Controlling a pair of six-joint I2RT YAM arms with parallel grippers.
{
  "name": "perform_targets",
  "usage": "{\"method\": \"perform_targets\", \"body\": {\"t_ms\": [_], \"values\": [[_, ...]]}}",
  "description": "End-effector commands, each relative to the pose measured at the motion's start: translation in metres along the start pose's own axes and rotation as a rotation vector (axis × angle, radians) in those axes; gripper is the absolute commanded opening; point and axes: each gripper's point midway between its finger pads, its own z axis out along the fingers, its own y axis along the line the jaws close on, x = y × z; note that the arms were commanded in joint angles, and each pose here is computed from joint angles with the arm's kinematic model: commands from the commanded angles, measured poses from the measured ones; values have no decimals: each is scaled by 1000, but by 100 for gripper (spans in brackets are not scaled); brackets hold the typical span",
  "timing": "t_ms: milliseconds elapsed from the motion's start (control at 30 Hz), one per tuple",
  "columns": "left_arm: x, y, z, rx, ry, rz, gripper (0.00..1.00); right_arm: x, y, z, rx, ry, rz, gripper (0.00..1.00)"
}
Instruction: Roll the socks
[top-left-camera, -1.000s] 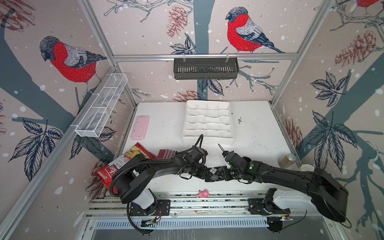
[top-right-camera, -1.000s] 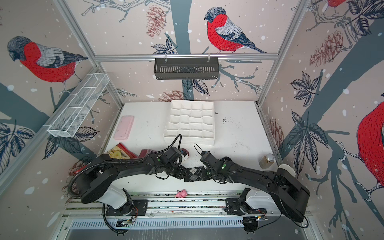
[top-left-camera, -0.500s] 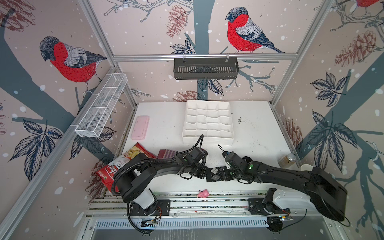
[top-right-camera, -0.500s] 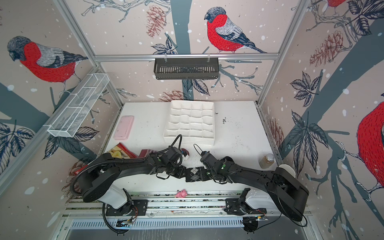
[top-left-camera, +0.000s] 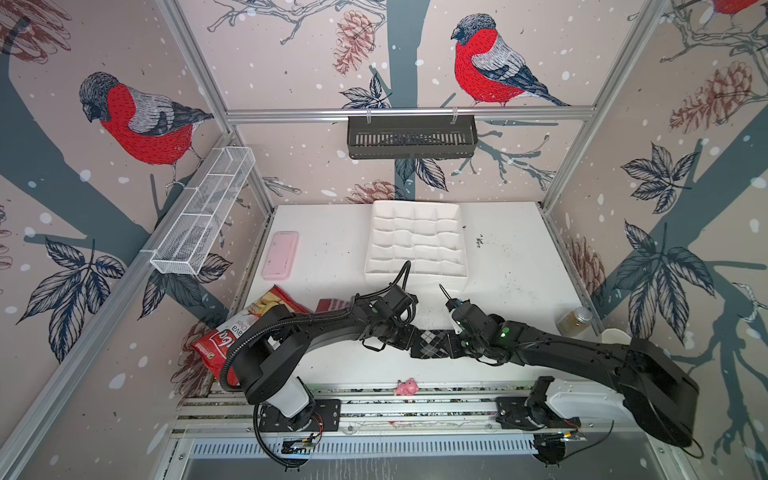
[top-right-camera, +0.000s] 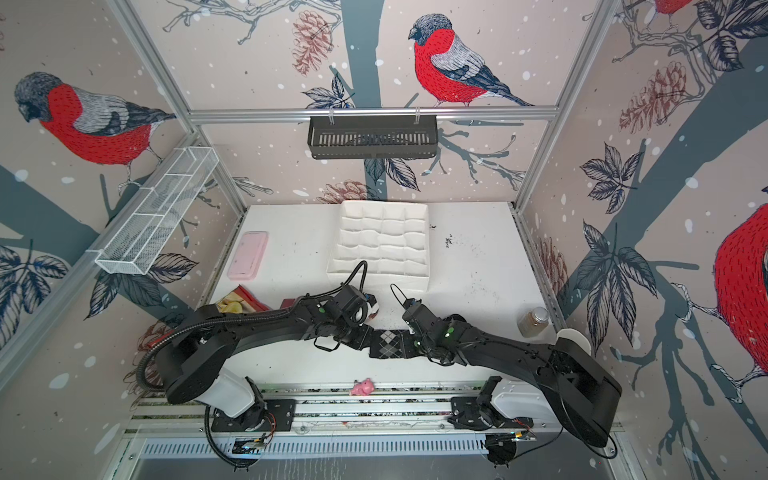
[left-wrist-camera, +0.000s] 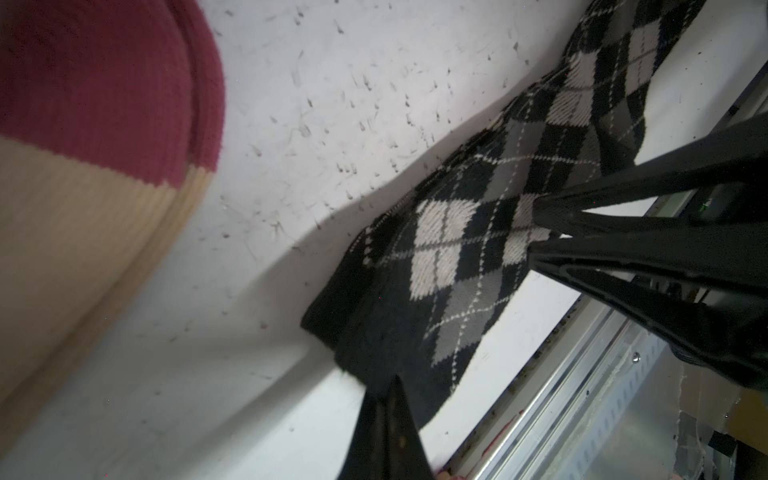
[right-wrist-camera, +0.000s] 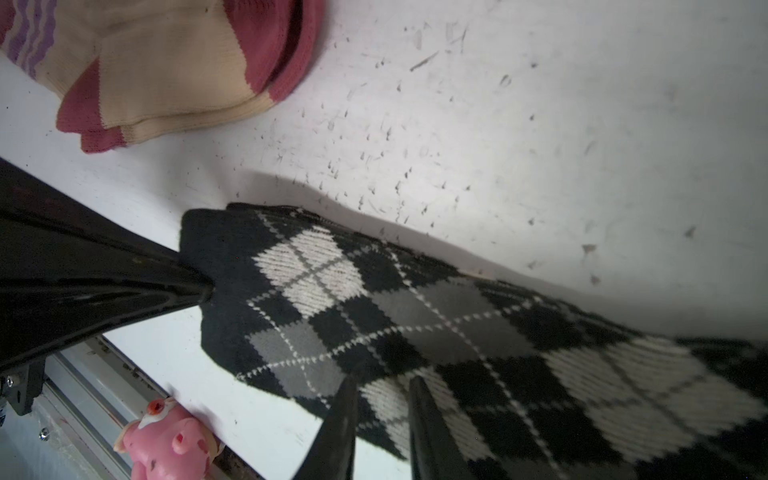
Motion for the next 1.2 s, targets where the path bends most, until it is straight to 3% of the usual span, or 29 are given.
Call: {"method": "perform_targets", "body": {"t_ms": [0,267,1167], "values": [[7,9,-5,-42,50,20,0,-1,-3,-1,4,-11,-1,24],[-1,8,-8,-42,69,35,0,-4,-9,-4,2,-29,13,23],[-36,-49,-12,169,78,107,0,-7,-9,9,-33,-31,24,19]]}}
